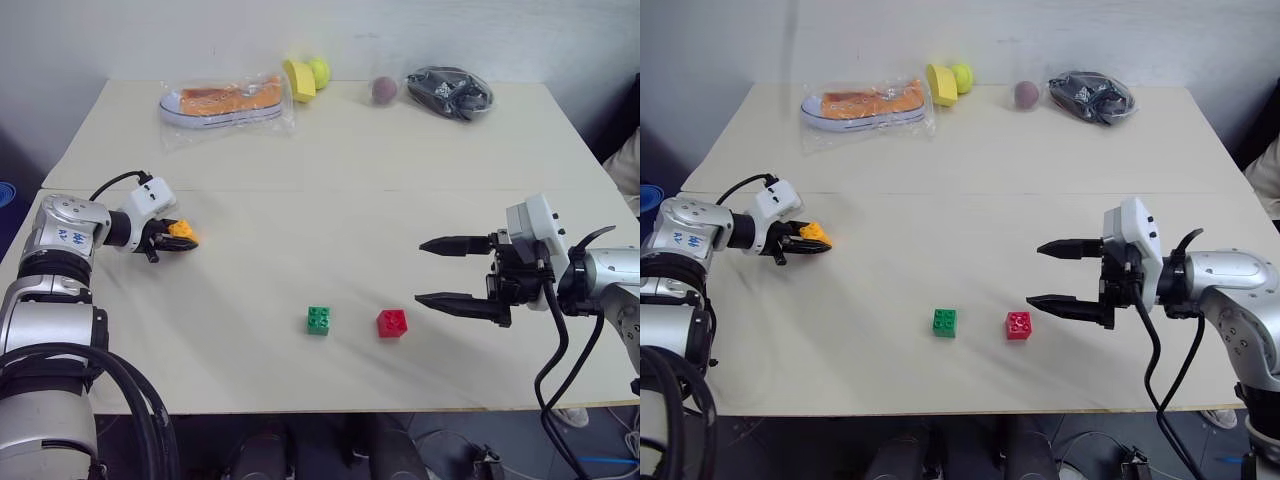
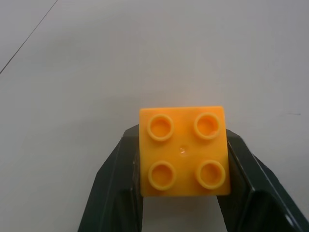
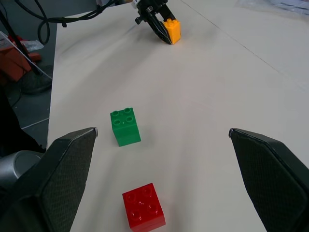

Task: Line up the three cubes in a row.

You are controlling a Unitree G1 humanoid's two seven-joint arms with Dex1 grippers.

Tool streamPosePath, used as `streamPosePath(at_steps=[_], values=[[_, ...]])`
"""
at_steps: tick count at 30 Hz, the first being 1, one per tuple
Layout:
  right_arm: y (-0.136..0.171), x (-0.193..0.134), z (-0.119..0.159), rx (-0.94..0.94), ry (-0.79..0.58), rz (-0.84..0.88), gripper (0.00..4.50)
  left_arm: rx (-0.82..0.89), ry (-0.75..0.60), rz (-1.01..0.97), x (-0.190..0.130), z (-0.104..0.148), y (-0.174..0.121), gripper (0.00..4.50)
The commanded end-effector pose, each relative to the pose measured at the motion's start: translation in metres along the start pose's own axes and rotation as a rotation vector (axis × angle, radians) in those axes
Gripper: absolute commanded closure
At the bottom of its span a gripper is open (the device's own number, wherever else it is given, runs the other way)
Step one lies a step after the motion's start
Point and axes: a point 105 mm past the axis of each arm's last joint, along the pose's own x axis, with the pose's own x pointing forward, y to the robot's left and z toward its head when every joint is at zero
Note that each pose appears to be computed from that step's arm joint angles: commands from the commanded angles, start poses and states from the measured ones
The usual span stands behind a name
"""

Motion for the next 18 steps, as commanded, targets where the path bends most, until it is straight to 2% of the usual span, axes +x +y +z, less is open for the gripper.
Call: streamPosePath(at_steps=[1,3,7,10,12,18], values=[[0.005,-0.001,0.003,-0.044,0.02,0.04,0.0,0.034,-0.067,-0.019,-0.016,0.012,0.003,2.97],[0.009,-0.004,0.0,-0.055,0.048,0.069,0.0,0.071,-0.118,-0.113,-0.015,0.022,-0.008,2.97],[0.015,-0.011,-0.01,-0.074,0.114,0.118,0.0,0.295,-0.14,-0.379,-0.01,0.036,-0.058,2.97],[0.018,-0.015,-0.014,-0.08,0.14,0.138,0.0,0.375,-0.132,-0.496,-0.007,0.037,-0.099,2.97],[0.018,-0.015,-0.016,-0.082,0.145,0.142,0.0,0.388,-0.13,-0.538,-0.005,0.038,-0.12,2.97],[0.022,-0.019,-0.028,-0.082,0.184,0.151,0.0,0.418,-0.106,-0.534,0.01,0.041,-0.153,2.97]])
